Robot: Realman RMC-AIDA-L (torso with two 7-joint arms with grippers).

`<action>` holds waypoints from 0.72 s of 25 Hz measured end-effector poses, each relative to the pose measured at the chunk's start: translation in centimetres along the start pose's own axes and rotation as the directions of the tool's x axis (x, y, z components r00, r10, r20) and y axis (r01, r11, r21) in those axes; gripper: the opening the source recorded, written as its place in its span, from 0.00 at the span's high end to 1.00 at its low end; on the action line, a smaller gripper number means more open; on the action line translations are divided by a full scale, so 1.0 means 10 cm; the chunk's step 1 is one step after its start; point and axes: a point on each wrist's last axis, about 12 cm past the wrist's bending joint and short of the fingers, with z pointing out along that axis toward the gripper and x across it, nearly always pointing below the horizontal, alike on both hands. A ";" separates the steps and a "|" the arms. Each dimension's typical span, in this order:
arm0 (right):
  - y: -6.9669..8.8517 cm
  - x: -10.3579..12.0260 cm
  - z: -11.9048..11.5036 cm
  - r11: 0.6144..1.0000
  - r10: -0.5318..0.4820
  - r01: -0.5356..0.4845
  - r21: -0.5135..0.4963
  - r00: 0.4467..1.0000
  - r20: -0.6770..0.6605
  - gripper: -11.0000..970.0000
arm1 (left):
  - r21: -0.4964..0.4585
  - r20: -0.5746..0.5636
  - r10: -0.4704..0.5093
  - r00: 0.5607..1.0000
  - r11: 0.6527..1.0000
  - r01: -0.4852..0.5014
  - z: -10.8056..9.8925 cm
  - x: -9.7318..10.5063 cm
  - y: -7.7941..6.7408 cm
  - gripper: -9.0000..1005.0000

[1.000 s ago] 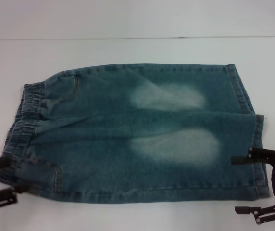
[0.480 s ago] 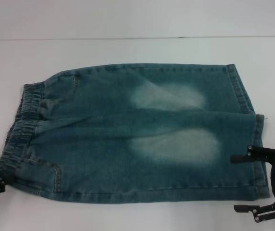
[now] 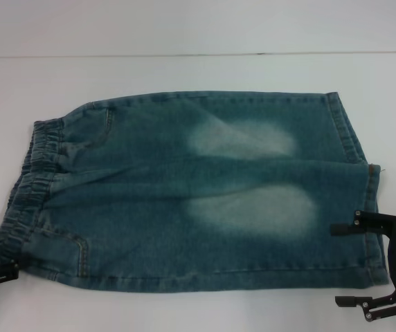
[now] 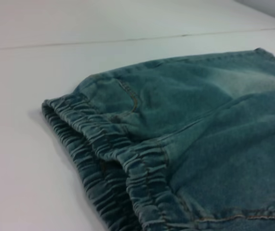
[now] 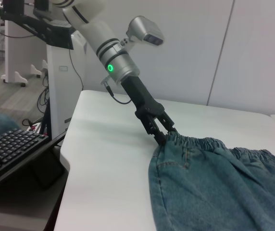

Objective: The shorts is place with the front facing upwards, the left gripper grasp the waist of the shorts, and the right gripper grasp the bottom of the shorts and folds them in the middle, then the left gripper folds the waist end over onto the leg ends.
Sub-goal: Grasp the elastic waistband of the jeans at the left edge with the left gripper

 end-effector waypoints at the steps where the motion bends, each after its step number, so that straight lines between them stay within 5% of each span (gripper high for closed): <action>1: 0.00 0.00 0.00 1.000 0.000 0.000 -0.002 1.000 0.000 0.02 | 0.000 -0.001 -0.001 1.000 1.000 0.001 0.01 0.00 0.00 0.13; 10: 0.00 0.00 0.00 1.000 0.002 -0.002 0.003 1.000 0.000 0.02 | 0.022 -0.009 0.010 1.000 1.000 -0.010 0.04 -0.01 -0.02 0.13; 18: 0.00 0.01 0.00 1.000 0.005 -0.005 0.006 1.000 0.002 0.02 | 0.029 -0.005 -0.014 1.000 0.999 0.014 0.05 -0.04 -0.02 0.49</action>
